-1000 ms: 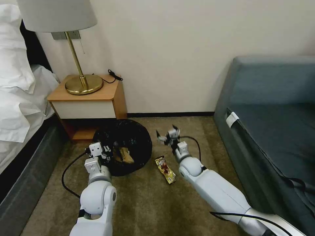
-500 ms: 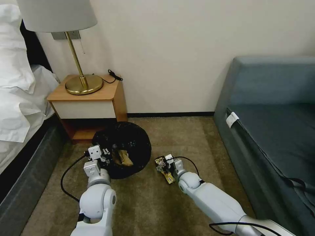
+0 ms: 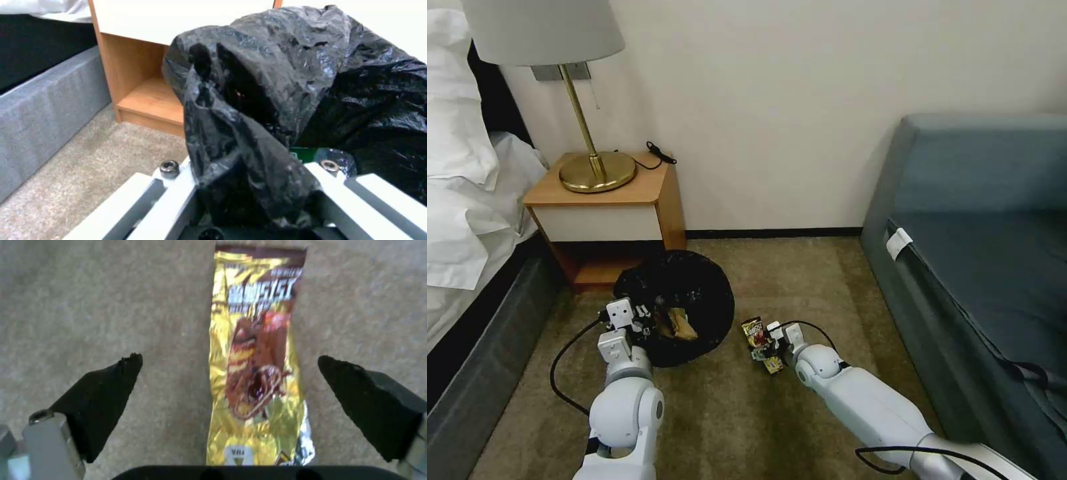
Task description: Pick up the trash bin, then pick up the garbage on the floor and place it into the trash bin.
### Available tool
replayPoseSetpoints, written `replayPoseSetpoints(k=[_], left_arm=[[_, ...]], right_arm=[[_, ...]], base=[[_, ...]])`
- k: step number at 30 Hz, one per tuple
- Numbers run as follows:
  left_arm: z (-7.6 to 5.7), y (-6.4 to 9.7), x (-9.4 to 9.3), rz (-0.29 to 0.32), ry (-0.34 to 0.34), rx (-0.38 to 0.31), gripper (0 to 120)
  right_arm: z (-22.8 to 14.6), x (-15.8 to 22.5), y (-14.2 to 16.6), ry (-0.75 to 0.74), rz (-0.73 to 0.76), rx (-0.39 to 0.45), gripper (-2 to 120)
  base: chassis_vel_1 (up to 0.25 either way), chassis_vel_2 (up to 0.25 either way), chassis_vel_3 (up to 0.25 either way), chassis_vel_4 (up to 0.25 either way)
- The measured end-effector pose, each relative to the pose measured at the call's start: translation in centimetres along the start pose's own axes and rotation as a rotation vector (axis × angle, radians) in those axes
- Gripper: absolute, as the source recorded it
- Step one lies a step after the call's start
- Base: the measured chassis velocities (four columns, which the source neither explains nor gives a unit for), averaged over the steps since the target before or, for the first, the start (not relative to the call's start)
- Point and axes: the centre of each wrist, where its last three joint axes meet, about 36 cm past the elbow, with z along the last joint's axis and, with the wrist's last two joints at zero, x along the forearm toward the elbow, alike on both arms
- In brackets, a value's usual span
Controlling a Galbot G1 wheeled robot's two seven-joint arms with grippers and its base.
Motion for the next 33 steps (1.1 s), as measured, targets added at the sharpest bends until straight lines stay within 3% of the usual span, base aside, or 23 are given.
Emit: replayPoseSetpoints(k=[10,28,33], left_arm=[[0.0,0.1,0.6,-0.001,-0.001,-0.002,4],[-0.1,0.6,1.4,-0.008,-0.003,-0.005,4],[-0.2,0.6,1.6,-0.007,-0.005,-0.005,4]], right_arm=[[1.4,-1.1,-1.9,0.026,0.01,0.004,100],[4.5,-2.3,-2.6,0.022,0.0,0.022,100],[5.0,-2.2,-2.8,0.009,-0.019,0.025,84]], base=[[0.0,0.0,0.0,0.0],[0.0,0.0,0.0,0.0],[0.0,0.0,0.0,0.0]])
